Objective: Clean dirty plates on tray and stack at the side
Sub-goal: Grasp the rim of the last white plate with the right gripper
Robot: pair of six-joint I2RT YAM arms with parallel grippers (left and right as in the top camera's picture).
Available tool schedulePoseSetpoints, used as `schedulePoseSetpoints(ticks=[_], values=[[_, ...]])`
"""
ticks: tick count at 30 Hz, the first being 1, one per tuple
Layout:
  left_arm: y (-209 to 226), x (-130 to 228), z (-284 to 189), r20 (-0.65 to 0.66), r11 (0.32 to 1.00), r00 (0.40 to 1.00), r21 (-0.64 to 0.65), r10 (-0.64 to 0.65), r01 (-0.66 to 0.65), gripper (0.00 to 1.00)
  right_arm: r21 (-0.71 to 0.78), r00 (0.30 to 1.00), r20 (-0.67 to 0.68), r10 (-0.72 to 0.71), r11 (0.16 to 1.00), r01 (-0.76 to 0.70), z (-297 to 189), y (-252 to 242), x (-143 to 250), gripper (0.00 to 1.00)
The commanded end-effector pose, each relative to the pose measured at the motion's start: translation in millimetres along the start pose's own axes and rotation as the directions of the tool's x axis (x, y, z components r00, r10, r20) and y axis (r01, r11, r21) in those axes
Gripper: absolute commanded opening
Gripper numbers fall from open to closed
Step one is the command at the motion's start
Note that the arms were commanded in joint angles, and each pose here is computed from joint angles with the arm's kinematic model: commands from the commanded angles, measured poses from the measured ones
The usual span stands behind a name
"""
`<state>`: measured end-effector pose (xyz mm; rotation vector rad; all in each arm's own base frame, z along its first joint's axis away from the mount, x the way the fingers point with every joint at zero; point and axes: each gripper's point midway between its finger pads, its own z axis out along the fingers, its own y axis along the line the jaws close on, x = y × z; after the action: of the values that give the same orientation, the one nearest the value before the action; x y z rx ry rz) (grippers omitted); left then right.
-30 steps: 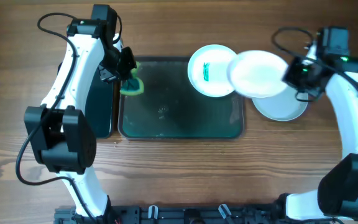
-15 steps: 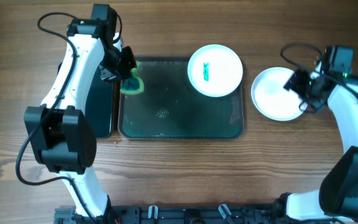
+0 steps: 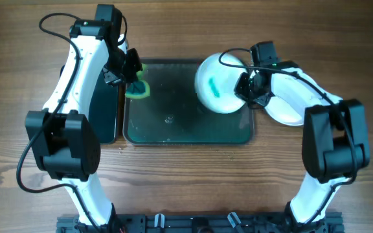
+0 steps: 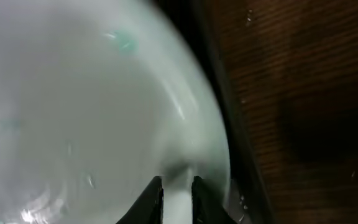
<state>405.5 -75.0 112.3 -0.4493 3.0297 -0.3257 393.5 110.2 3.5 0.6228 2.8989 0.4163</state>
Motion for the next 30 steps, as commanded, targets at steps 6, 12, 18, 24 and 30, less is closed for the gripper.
schedulePoseSetpoints(ticks=[6,12,18,24,30], values=[[-9,-1,-12,0.026,0.999,0.999,0.032,0.032,-0.033,0.04,-0.009,0.972,-0.152,-0.181,0.983,0.181,16,22,54,0.11],[-9,-1,-12,0.026,0.999,0.999,0.032,0.032,-0.033,0.04,0.033,0.929,-0.033,-0.369,0.928,0.37,-21,36,18,0.23],[-9,-1,-12,0.026,0.999,0.999,0.032,0.032,-0.033,0.04,0.193,0.658,0.146,-0.739,0.673,0.714,-33,54,-49,0.53],[-9,-1,-12,0.026,0.999,0.999,0.032,0.032,-0.033,0.04,0.234,0.605,0.188,-0.773,0.634,0.737,-21,54,-71,0.54],[-9,-1,-12,0.027,0.999,0.999,0.032,0.033,-0.033,0.04,0.104,0.684,0.063,-0.727,0.687,0.72,15,35,-40,0.44]])
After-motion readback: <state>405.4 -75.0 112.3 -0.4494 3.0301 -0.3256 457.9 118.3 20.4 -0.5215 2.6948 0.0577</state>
